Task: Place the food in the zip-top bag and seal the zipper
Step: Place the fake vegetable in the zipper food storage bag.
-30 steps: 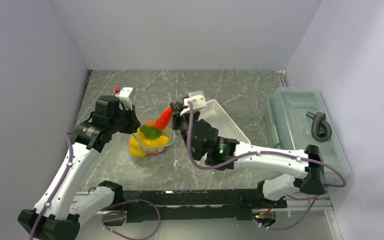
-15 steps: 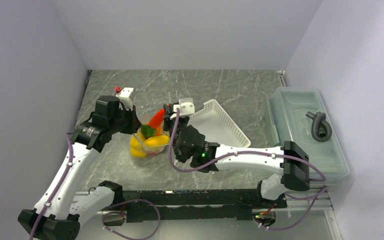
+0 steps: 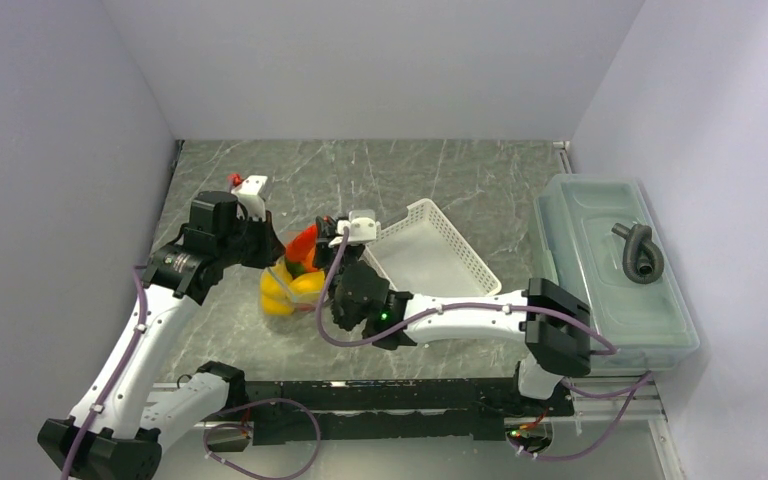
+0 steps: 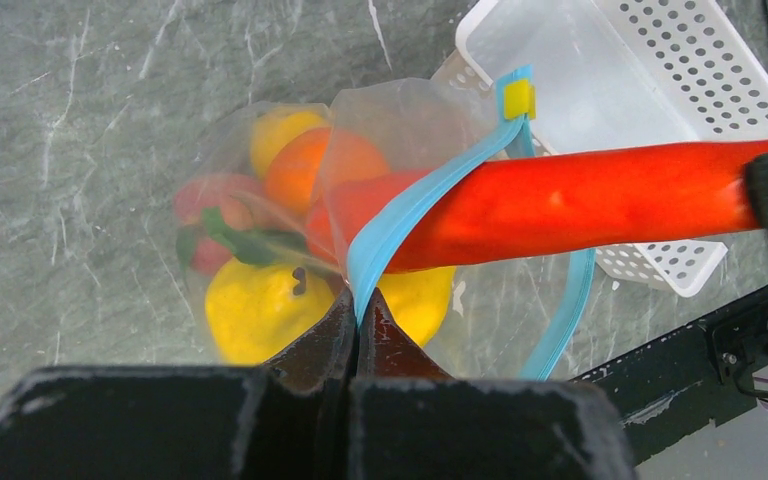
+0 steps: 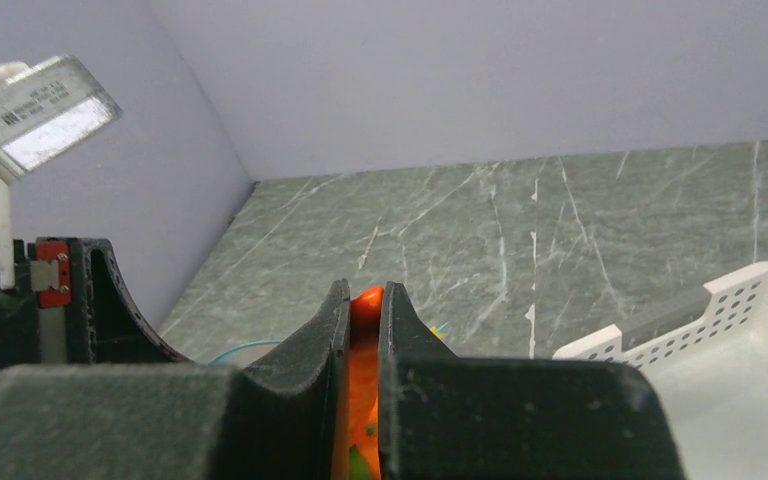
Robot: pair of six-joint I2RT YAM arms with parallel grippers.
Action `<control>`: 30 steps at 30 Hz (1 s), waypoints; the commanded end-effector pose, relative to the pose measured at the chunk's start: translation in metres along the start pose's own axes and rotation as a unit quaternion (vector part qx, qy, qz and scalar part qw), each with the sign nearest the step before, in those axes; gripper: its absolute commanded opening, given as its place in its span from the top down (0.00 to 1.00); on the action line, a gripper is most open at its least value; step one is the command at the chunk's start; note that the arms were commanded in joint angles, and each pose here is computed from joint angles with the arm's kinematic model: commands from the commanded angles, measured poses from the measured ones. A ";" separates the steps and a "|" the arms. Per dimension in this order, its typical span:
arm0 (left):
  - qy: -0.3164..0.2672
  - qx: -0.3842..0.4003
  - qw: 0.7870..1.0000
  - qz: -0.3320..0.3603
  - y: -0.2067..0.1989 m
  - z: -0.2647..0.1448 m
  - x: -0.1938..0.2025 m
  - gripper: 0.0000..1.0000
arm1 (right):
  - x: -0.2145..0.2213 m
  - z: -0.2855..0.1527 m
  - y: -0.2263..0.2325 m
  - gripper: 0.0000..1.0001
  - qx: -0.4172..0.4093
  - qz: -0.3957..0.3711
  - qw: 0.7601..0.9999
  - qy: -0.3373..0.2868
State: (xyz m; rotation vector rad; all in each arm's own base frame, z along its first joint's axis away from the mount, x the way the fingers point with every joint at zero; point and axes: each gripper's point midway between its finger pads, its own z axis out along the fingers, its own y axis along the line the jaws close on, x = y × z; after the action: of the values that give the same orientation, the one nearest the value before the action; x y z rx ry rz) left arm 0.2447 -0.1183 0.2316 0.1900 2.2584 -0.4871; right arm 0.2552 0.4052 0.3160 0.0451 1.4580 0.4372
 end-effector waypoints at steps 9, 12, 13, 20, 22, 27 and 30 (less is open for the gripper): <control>-0.029 0.053 0.998 0.009 -0.015 -0.001 -0.016 1.00 | 0.031 -0.003 -0.001 1.00 0.049 0.076 0.995 -0.029; -0.030 0.061 0.998 0.009 -0.017 -0.001 -0.016 1.00 | 0.048 -0.003 0.000 1.00 0.051 0.077 0.996 -0.015; -0.030 0.064 0.997 0.009 -0.018 -0.001 -0.016 1.00 | 0.054 -0.004 0.001 1.00 0.050 0.077 0.996 -0.009; -0.033 0.086 0.996 0.011 -0.026 -0.003 -0.018 1.00 | 0.093 -0.008 0.006 1.00 0.037 0.072 0.996 0.038; -0.034 0.093 0.995 0.010 -0.029 -0.004 -0.018 1.00 | 0.107 -0.008 0.007 1.00 0.035 0.063 0.996 0.051; -0.035 0.112 0.993 0.008 -0.035 -0.005 -0.019 1.00 | 0.137 -0.013 0.014 1.00 0.017 0.056 0.994 0.090; -0.033 0.114 0.993 0.007 -0.035 -0.004 -0.019 1.00 | 0.152 -0.017 0.025 1.00 -0.006 0.056 0.992 0.114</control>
State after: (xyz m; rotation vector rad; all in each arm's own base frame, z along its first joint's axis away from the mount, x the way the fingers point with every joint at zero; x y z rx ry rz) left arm 0.2361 -0.1316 0.2271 0.2273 2.2737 -0.6345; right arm 0.2539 0.4442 0.2141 0.2222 1.5751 0.5259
